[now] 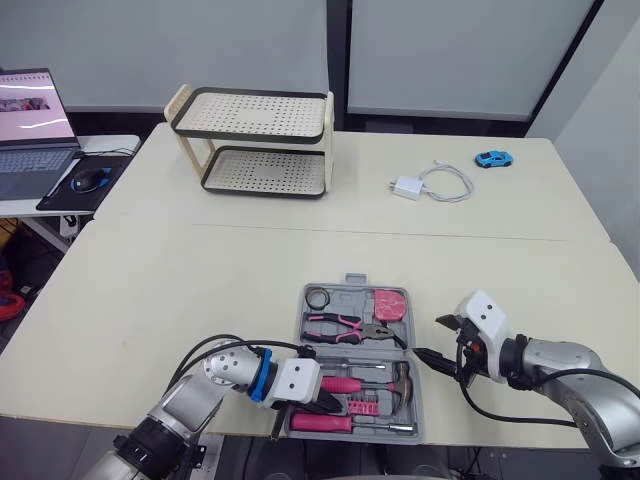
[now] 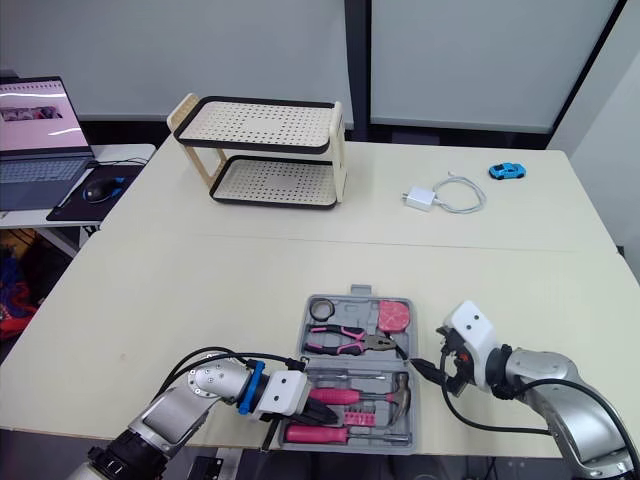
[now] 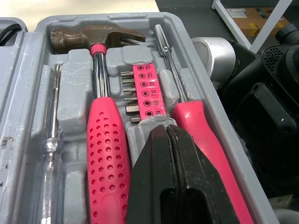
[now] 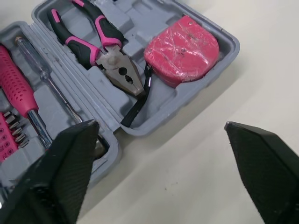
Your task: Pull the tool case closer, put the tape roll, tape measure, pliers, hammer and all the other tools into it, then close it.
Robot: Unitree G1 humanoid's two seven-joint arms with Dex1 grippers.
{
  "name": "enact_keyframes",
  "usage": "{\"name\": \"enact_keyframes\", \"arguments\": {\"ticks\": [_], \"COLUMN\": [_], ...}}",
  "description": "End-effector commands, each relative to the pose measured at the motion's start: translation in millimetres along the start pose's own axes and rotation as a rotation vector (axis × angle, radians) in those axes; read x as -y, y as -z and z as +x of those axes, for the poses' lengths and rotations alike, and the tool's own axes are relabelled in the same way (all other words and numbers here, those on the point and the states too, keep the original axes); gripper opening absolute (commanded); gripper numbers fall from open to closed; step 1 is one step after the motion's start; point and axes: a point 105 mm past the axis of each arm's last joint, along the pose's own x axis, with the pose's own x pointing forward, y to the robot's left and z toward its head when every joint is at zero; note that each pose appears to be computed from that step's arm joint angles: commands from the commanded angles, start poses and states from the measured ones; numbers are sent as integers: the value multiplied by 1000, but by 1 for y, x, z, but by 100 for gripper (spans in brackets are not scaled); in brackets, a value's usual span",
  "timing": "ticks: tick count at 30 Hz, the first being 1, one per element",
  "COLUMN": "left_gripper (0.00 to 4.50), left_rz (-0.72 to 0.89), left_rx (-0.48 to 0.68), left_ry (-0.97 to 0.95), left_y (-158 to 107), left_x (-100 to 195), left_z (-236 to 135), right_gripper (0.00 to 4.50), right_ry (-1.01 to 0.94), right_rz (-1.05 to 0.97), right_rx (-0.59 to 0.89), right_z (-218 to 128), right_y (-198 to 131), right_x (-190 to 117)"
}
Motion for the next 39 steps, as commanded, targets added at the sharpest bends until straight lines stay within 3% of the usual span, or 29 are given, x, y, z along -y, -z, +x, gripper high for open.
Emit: {"name": "enact_keyframes", "arguments": {"ticks": [1,7,13,28,39], "left_gripper": [0,0,0,0,0], "left_rz": [-41,-41,-40,-53,-58], "left_rx": [-70,-80,-92,-123,-152], "left_ry": [11,33,46,92,135], "left_y": [15,12,11,13,18], "left_x": [5,8,7,12,17], "left_z": [3,3,1,2,-1], "right_gripper": [447,447,447,447,447], "right_ry": [17,74,104,-70,-278], "right_rz": [79,280,356,544,561], "right_rx": [65,33,-18,-72,54], "right_z": [0,18,38,80,86], "right_y": [-20,-32,-30,-22,-47], "right_x": [6,30,40,18,5]}}
